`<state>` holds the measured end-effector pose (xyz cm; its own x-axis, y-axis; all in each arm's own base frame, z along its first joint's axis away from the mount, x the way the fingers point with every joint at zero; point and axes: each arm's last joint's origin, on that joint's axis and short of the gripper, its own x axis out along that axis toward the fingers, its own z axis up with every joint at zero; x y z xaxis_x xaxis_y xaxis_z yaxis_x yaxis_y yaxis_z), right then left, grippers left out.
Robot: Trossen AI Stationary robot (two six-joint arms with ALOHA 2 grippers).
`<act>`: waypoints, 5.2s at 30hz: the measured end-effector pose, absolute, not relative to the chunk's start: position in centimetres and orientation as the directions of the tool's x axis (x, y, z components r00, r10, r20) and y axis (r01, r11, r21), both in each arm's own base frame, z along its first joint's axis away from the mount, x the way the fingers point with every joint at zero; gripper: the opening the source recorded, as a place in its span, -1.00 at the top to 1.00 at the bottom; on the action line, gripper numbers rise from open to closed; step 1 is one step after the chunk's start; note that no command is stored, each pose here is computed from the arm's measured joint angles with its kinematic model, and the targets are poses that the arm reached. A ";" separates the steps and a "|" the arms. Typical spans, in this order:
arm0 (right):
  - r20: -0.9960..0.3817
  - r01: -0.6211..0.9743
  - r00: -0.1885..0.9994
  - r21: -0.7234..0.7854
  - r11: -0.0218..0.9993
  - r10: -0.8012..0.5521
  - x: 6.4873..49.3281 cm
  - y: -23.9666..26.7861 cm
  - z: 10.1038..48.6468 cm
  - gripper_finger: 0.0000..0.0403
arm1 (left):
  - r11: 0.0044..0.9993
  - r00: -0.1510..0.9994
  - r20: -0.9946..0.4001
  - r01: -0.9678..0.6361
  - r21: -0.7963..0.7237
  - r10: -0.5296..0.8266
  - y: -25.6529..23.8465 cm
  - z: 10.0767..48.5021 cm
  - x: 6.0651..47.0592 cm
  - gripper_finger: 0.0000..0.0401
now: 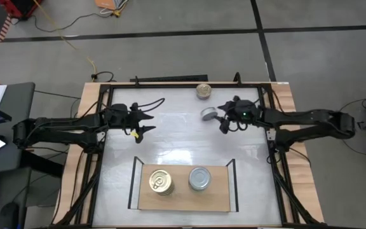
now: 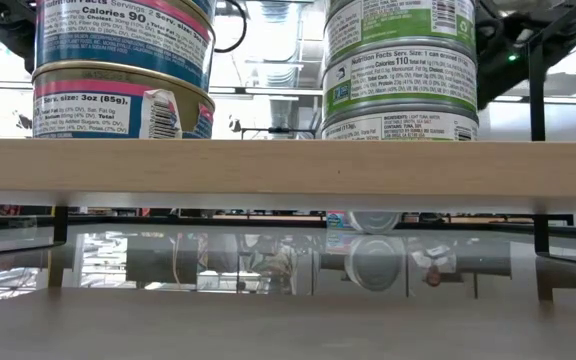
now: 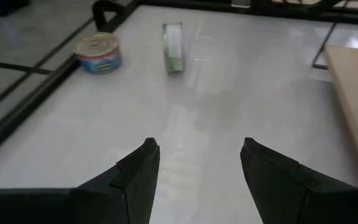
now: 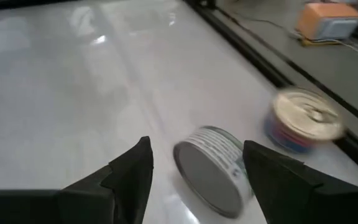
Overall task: Stack canned seafood by type on shelf
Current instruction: Stack the green tuna can on top of the green tuna can on the shelf, then stack the blue tuna can on top of the blue tuna can on the shelf
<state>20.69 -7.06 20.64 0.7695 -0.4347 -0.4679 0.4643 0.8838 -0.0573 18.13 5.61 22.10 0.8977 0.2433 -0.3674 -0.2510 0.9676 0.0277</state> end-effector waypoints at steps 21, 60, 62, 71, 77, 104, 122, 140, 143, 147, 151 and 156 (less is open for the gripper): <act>-0.705 0.219 0.623 -0.259 0.941 -0.339 29.1 -11.8 20.7 -0.37 | 0.958 0.885 -0.369 -0.271 0.091 0.286 5.7 22.1 18.1 -0.07; -0.771 0.089 0.617 0.266 0.960 0.157 28.0 -9.1 28.3 0.25 | 0.958 0.881 -0.376 -0.277 0.078 0.286 5.7 22.0 18.1 -0.07; -0.696 0.028 0.674 0.361 0.932 0.249 28.0 -8.4 30.5 0.22 | 0.957 0.881 -0.376 -0.282 0.067 0.286 5.7 22.0 18.1 -0.07; -0.533 -0.085 0.673 0.633 0.770 0.512 28.7 -2.7 35.0 0.23 | 0.969 0.896 -0.378 -0.248 0.014 0.234 5.6 22.0 18.1 -0.07; -0.459 -0.153 0.639 0.710 0.687 0.617 29.5 2.0 35.8 0.17 | 0.967 0.897 -0.377 -0.254 -0.010 0.231 5.6 22.0 18.1 -0.07; -0.477 0.064 0.558 0.840 0.538 0.679 33.7 6.0 32.0 -0.11 | 0.969 0.897 -0.377 -0.247 0.007 0.231 5.6 22.0 18.1 -0.07; -0.496 0.164 0.526 0.856 0.490 0.691 33.2 6.4 33.6 -0.28 | 0.974 0.903 -0.376 -0.225 0.000 0.208 5.5 22.0 18.1 -0.07; -0.574 0.229 0.568 0.799 0.556 0.590 33.0 5.9 34.0 -0.28 | 0.974 0.903 -0.376 -0.225 0.000 0.209 5.5 22.0 18.1 -0.07; -0.579 0.231 0.564 0.796 0.560 0.590 33.0 6.0 33.9 -0.28 | 0.974 0.903 -0.376 -0.225 0.000 0.209 5.5 22.0 18.1 -0.07; -0.587 0.235 0.583 0.783 0.575 0.562 33.1 5.9 33.9 -0.28 | 0.974 0.903 -0.376 -0.225 0.000 0.209 5.5 22.0 18.1 -0.07; -0.595 0.231 0.593 0.771 0.594 0.543 33.2 5.7 33.8 -0.28 | 0.974 0.903 -0.376 -0.226 -0.001 0.209 5.5 22.0 18.1 -0.07; -0.596 0.225 0.612 0.761 0.608 0.520 33.1 5.0 34.0 -0.28 | 0.974 0.903 -0.376 -0.227 -0.003 0.209 5.5 22.0 18.1 -0.07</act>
